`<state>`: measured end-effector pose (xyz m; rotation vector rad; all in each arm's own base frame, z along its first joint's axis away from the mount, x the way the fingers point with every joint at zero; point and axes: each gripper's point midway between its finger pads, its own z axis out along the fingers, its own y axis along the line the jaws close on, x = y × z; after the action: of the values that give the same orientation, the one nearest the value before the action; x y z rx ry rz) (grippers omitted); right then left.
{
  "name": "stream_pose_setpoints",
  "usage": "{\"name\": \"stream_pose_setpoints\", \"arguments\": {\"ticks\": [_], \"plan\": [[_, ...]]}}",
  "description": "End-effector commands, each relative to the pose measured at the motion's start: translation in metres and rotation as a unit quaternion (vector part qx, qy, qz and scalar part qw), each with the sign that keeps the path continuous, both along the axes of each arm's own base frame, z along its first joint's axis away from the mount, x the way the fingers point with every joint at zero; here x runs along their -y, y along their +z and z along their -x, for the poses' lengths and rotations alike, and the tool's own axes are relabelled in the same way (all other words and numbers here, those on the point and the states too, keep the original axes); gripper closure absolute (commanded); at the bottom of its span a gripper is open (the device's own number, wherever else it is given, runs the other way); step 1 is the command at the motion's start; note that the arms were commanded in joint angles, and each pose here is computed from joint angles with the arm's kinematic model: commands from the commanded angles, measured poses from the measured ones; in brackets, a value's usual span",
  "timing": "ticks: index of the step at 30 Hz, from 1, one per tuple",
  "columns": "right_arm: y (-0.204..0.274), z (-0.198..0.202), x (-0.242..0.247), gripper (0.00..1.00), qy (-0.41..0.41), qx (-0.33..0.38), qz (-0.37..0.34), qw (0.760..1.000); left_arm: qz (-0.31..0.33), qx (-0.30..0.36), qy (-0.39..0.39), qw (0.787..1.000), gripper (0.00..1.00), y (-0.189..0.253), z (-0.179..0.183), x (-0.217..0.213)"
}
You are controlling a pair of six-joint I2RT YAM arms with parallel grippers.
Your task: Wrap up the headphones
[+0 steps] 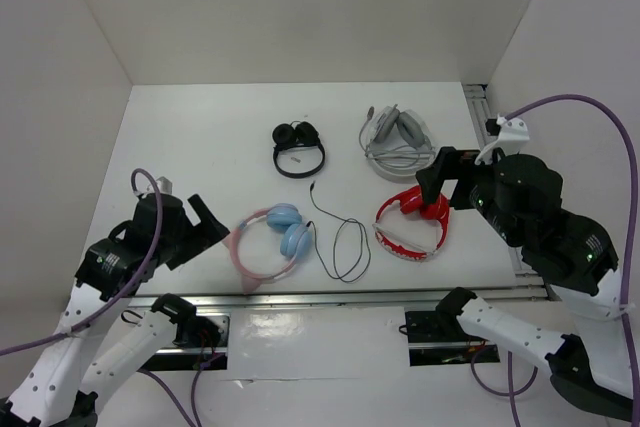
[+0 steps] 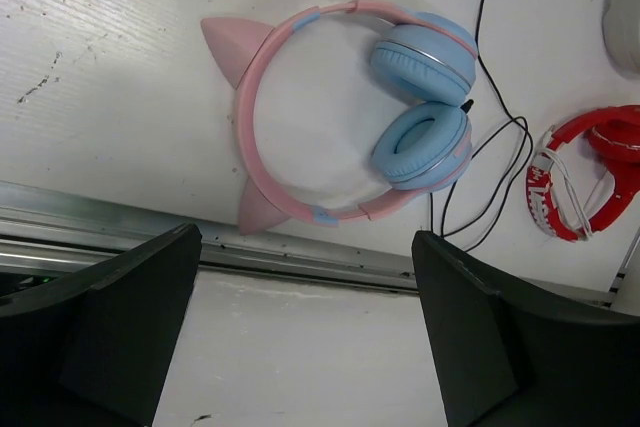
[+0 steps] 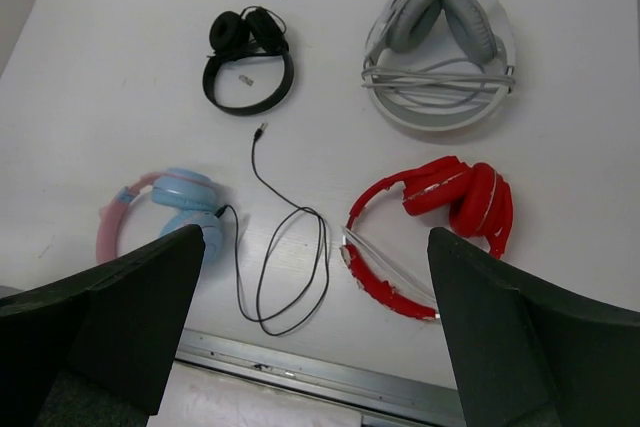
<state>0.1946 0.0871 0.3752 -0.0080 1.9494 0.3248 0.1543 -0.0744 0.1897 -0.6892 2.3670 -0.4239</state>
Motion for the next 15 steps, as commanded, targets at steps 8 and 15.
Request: {"name": "stream_pose_setpoints", "arguments": {"ticks": [8, 15], "plan": [[0.002, -0.001, -0.020, 0.00, 0.047, 0.019, -0.022, 0.998, 0.021, -0.008, -0.021, 1.000, 0.00, -0.015, -0.005, 0.014], [-0.021, -0.010, -0.032, 0.00, 0.054, -0.018, -0.005, 0.998, 0.052, -0.034, -0.033, 0.997, 0.00, -0.058, -0.021, 0.035]]}}
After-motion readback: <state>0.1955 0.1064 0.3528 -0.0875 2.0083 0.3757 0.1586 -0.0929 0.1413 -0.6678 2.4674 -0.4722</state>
